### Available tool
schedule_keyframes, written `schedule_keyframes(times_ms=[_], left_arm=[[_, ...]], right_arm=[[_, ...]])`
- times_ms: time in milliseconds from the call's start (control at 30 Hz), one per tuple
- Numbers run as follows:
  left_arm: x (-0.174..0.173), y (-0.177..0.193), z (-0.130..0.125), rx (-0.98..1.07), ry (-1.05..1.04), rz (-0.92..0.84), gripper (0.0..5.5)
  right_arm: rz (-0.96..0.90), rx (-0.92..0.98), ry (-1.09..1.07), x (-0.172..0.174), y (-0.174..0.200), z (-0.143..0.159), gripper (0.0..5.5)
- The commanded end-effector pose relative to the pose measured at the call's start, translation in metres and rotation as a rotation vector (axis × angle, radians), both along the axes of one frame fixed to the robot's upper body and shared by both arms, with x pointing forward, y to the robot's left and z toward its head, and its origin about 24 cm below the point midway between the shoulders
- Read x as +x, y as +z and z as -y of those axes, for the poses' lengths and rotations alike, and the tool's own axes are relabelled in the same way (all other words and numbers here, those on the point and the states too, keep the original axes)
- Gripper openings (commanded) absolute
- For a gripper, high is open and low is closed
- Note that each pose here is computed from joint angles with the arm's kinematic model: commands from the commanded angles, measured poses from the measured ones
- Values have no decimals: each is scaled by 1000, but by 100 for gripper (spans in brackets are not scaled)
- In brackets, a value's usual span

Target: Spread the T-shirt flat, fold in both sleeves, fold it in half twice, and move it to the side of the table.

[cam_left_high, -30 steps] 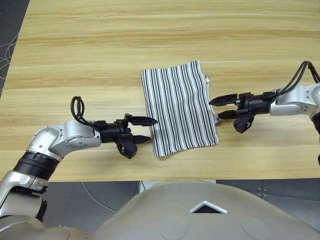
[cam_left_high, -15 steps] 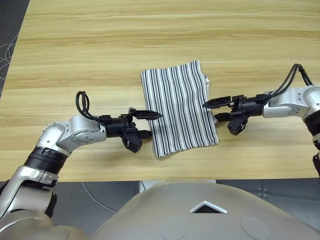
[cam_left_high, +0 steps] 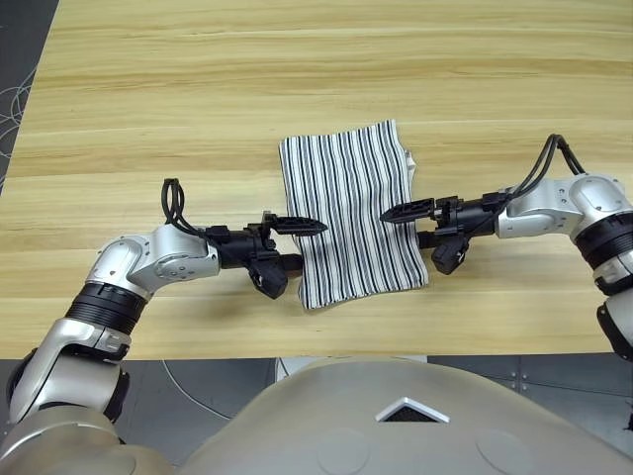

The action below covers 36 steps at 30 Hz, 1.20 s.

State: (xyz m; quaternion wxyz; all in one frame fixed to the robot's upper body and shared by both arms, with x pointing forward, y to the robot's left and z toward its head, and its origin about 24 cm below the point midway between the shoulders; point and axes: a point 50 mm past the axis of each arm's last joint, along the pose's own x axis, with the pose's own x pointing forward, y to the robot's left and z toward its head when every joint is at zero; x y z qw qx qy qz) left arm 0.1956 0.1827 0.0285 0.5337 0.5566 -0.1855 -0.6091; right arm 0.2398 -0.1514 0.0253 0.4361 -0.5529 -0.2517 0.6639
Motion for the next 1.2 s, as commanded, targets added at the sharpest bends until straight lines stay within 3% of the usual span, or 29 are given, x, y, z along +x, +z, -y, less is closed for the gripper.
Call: schedule_keyframes(times_ms=[33,500,733,867,1000,1200], left_arm=[[-5,-14,-3,68,-14,-41,374],[-5,-23,-9,101,-4,-37,136],[-4,-23,-7,93,-3,-36,31],[0,-22,-4,147,-2,-17,26],[-1,-5,5,138,75,-214,26],[-16,33,-4,277,118,-602,26]], right_arm=[[-106,-280,68,-32,-47,18,324],[-107,-274,42,-29,-49,16,31],[-112,-258,46,-30,-48,14,25],[-189,-125,13,-28,-35,0,25],[-347,58,-89,-23,-7,-19,25],[-604,44,-216,-11,16,-11,25]])
